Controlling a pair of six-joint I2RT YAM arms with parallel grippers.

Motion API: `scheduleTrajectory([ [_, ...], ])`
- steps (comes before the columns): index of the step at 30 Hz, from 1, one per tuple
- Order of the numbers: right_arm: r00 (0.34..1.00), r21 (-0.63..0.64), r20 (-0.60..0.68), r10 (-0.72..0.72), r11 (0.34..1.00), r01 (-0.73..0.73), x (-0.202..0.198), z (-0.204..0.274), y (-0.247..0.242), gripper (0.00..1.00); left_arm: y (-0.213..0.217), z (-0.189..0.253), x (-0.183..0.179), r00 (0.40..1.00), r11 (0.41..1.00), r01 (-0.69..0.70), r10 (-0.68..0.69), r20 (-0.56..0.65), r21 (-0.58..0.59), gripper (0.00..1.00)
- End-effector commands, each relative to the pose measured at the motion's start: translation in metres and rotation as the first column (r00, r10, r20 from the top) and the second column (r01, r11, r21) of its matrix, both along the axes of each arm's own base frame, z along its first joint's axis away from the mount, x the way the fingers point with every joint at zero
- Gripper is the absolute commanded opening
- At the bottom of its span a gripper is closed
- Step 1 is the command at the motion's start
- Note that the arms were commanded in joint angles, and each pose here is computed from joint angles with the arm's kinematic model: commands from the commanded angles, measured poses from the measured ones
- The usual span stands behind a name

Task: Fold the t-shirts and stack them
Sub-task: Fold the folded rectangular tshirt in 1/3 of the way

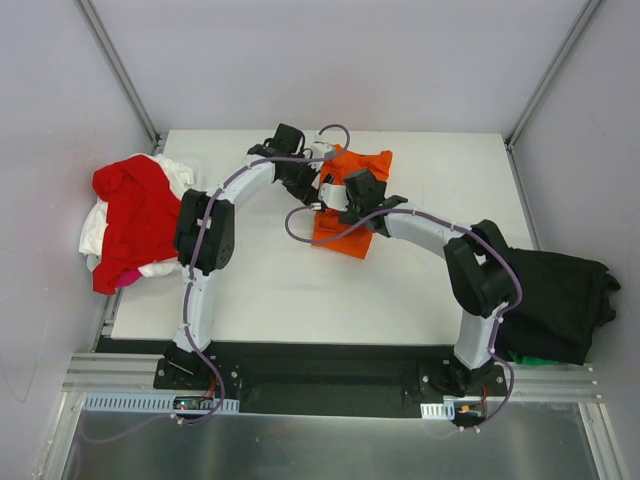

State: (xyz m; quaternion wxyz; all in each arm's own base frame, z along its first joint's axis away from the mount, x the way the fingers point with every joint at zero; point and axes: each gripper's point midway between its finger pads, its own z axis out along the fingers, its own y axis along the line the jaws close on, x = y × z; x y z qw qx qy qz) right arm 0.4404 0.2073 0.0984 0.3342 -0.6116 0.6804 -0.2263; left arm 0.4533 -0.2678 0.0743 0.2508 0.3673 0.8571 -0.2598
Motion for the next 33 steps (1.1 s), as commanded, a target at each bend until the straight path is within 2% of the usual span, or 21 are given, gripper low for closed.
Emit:
scheduleTrajectory([
  [1,0.989,0.097,0.142,-0.052,0.995,0.039,0.008,0.062,0.002,0.75,-0.005,0.075,0.007,0.989,0.999,-0.009,0.014,0.147,-0.039,0.99],
  [11,0.997,0.144,0.076,-0.023,0.99,0.012,-0.049,0.066,0.021,0.75,0.024,0.117,0.001,0.965,0.995,-0.102,0.1,0.243,-0.002,0.99],
  [15,1.0,0.156,0.017,0.003,0.988,-0.006,-0.064,0.049,0.033,0.75,0.042,0.101,-0.008,0.966,0.989,-0.146,0.136,0.22,0.034,0.99],
  [20,0.999,0.143,-0.032,0.02,0.99,-0.015,-0.068,0.027,0.041,0.75,0.062,0.093,-0.007,0.951,0.98,-0.193,0.172,0.257,0.056,0.99],
  [33,0.994,0.132,-0.098,0.049,0.991,-0.036,-0.062,-0.005,0.059,0.72,0.085,0.064,-0.01,0.958,0.971,-0.229,0.212,0.195,0.07,0.99],
])
